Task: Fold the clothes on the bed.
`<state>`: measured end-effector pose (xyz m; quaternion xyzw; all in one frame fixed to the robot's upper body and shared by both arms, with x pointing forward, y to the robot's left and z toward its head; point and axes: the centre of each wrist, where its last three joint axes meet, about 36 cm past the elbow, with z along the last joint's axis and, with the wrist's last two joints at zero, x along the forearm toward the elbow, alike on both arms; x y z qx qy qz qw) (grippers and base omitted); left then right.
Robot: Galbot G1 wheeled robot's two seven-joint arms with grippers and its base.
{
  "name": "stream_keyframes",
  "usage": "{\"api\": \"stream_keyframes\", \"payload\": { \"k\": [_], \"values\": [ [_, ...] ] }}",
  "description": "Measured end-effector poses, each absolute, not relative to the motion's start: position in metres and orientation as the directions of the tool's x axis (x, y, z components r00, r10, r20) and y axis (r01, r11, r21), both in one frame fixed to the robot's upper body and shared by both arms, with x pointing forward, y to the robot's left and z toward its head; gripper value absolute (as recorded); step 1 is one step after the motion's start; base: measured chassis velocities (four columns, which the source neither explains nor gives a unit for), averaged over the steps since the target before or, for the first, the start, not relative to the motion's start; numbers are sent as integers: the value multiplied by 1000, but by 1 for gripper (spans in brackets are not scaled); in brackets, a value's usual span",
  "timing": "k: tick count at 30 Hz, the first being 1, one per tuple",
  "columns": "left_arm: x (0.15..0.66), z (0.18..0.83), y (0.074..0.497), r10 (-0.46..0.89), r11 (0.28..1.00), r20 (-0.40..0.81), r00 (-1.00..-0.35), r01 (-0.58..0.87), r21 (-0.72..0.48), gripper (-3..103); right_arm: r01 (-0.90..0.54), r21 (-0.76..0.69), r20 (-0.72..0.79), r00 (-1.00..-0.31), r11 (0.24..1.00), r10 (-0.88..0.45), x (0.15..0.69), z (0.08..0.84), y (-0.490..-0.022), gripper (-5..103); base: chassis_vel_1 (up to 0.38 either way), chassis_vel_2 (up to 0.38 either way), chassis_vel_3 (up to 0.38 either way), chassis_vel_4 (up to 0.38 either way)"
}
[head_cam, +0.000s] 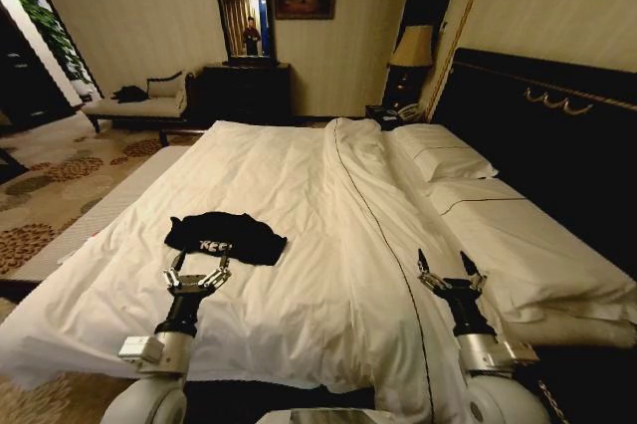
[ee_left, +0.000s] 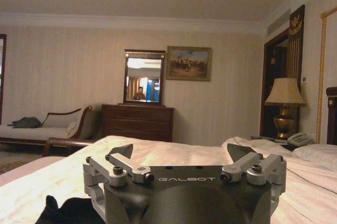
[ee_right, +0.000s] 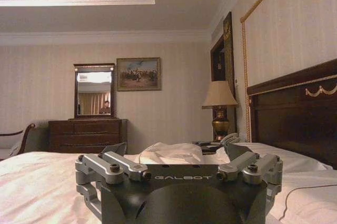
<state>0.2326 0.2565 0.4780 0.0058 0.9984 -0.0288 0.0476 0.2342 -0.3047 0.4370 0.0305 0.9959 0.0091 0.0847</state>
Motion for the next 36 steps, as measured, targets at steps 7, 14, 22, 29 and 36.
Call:
{"api": "stream_keyframes", "payload": {
  "k": [7,14,22,29,36],
  "values": [
    [231,480,258,8,998,-97,-995,14,-54,100,64,24,-171,-983,998,67,234,436,-304,100,7,10,-6,-7],
    [229,482,259,7,999,-98,-995,12,-49,100,64,24,-175,-982,998,67,234,437,-304,100,66,74,-52,-56],
    [227,484,259,6,999,-100,-995,11,-46,100,66,24,-179,-981,998,69,233,436,-303,100,39,92,-48,-96],
    [226,484,259,5,999,-101,-995,9,-46,100,66,21,-182,-981,998,69,232,436,-302,100,18,135,-11,-131],
    [225,484,259,2,999,-104,-995,7,-47,100,68,18,-186,-980,998,70,231,436,-302,100,14,178,-26,-176]
  ]
}}
